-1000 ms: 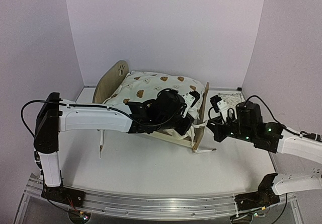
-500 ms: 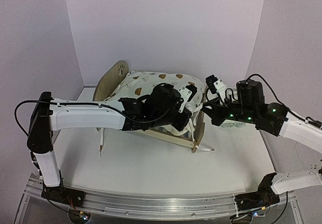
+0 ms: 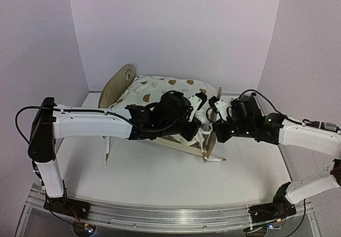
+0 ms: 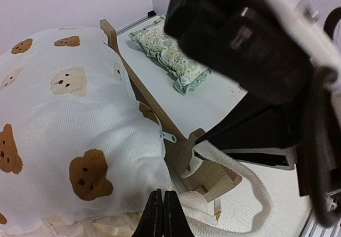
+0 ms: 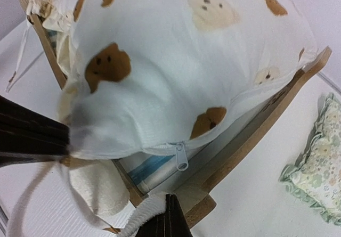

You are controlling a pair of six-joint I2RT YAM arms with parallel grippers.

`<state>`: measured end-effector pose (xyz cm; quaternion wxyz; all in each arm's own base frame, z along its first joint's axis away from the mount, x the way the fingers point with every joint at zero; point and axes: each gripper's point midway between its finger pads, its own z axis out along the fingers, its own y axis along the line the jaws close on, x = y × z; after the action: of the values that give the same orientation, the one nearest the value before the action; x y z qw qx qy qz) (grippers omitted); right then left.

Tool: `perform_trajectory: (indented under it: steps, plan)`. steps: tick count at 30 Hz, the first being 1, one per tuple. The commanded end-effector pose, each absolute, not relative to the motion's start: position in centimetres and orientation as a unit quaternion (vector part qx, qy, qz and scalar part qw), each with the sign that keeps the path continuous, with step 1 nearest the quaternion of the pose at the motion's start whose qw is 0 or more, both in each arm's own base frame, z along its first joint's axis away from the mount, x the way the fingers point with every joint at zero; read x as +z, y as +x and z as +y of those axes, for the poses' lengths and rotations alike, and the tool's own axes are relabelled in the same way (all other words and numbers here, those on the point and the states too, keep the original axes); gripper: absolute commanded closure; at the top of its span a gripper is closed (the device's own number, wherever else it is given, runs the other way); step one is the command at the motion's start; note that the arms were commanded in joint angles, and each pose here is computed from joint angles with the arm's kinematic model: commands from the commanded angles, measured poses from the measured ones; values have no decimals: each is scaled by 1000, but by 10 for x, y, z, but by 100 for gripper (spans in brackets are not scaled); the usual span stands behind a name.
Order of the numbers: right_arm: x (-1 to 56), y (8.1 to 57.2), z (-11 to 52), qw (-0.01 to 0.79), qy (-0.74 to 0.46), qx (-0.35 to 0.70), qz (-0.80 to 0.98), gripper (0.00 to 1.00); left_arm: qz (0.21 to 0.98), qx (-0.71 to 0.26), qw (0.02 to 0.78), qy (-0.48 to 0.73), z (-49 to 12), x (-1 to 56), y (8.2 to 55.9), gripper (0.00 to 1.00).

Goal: Set up the pet bed

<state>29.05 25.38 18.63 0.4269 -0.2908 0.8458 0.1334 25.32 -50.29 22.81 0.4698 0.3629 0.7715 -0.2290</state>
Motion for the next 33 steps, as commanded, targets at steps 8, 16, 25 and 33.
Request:
perform_trajectory:
  steps: [8, 16, 25, 33]
  plan:
    - [138, 292, 242, 384, -226, 112, 888, 100, 766, -247, 479, 350, -505, 243, 251, 100]
    - [148, 276, 250, 363, -216, 168, 891, 70, 780, -231, 465, 349, -505, 221, 254, 99]
    - [193, 253, 248, 371, -200, 235, 876, 54, 788, -229, 456, 343, -519, 210, 259, 99]
    - [171, 249, 228, 352, -141, 212, 901, 52, 798, -215, 451, 337, -530, 195, 268, 98]
